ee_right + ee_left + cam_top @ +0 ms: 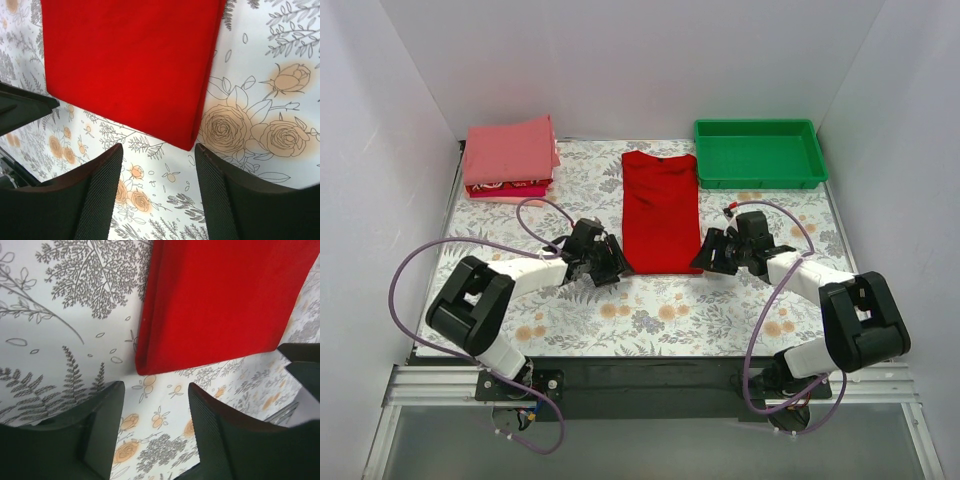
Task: Fold and stack the t-shirts
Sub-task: Fold the tshirt
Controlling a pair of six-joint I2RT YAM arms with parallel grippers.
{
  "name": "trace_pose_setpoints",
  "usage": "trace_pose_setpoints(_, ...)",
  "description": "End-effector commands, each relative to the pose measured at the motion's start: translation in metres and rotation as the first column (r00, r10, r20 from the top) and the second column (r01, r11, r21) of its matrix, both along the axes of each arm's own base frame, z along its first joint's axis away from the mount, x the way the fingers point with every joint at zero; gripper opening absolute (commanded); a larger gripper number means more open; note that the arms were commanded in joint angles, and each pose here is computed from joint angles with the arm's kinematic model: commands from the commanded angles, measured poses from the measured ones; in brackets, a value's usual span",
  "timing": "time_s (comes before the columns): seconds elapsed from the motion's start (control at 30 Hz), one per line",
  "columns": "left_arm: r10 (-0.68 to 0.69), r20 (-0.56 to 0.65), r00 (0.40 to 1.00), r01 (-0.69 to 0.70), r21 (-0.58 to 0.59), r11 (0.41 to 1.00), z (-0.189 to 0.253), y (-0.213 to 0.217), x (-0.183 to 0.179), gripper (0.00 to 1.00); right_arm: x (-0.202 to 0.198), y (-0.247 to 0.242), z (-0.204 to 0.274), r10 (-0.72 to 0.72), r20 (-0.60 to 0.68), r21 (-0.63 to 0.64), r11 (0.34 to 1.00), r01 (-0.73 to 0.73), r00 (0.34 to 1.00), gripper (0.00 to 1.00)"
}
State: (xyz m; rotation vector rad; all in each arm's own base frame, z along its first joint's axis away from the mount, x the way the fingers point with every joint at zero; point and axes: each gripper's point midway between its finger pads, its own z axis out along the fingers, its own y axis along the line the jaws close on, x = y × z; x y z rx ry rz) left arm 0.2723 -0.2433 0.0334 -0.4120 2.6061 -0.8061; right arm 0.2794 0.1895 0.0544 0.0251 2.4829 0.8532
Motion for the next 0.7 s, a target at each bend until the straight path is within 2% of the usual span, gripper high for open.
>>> trace_pose_setpoints(0.0,0.006,-0.006,1.0,-0.006,-0.001,1.0,-0.006,-0.004,0.005,0.51,0.005,-0.002,-0.009,-0.025,-0.007,-0.02,1.0,0.025,1.0,0.6)
trace_pose_setpoints(0.03,0.009,-0.006,1.0,-0.009,0.002,1.0,-0.007,-0.004,0.005,0.44,0.006,-0.005,-0.014,-0.042,-0.016,-0.034,0.999,0.041,0.999,0.54)
trace_pose_setpoints(0.3,0.062,-0.007,0.998,-0.062,0.058,0.996,-0.017,0.003,0.015,0.33,0.005,-0.007,-0.024,-0.053,-0.044,-0.054,0.997,0.051,0.998,0.44)
trace_pose_setpoints(0.37,0.073,-0.013,0.997,-0.072,0.071,0.995,-0.021,0.006,0.016,0.28,0.005,-0.005,-0.025,-0.042,-0.052,-0.046,0.998,0.039,0.998,0.37)
trace_pose_setpoints(0.47,0.072,-0.016,0.997,-0.07,0.092,0.993,-0.026,0.006,0.018,0.22,0.006,-0.005,-0.028,-0.041,-0.059,-0.054,0.998,0.037,0.997,0.37)
trace_pose_setpoints(0.5,0.072,-0.014,0.997,-0.071,0.095,0.993,-0.024,0.004,0.022,0.14,0.006,-0.005,-0.028,-0.038,-0.059,-0.055,0.998,0.035,0.998,0.37)
trace_pose_setpoints(0.57,0.074,-0.032,0.997,-0.07,0.116,0.991,-0.03,0.006,0.022,0.0,0.006,-0.002,-0.029,-0.027,-0.069,-0.041,0.999,0.024,0.997,0.3)
trace_pose_setpoints(0.6,0.071,-0.037,0.997,-0.066,0.122,0.99,-0.031,0.006,0.022,0.0,0.006,-0.001,-0.029,-0.024,-0.071,-0.038,0.999,0.021,0.997,0.27)
trace_pose_setpoints(0.67,0.069,-0.034,0.997,-0.065,0.113,0.991,-0.028,0.005,0.02,0.0,0.008,-0.001,-0.029,-0.02,-0.064,-0.044,0.999,0.017,0.998,0.11)
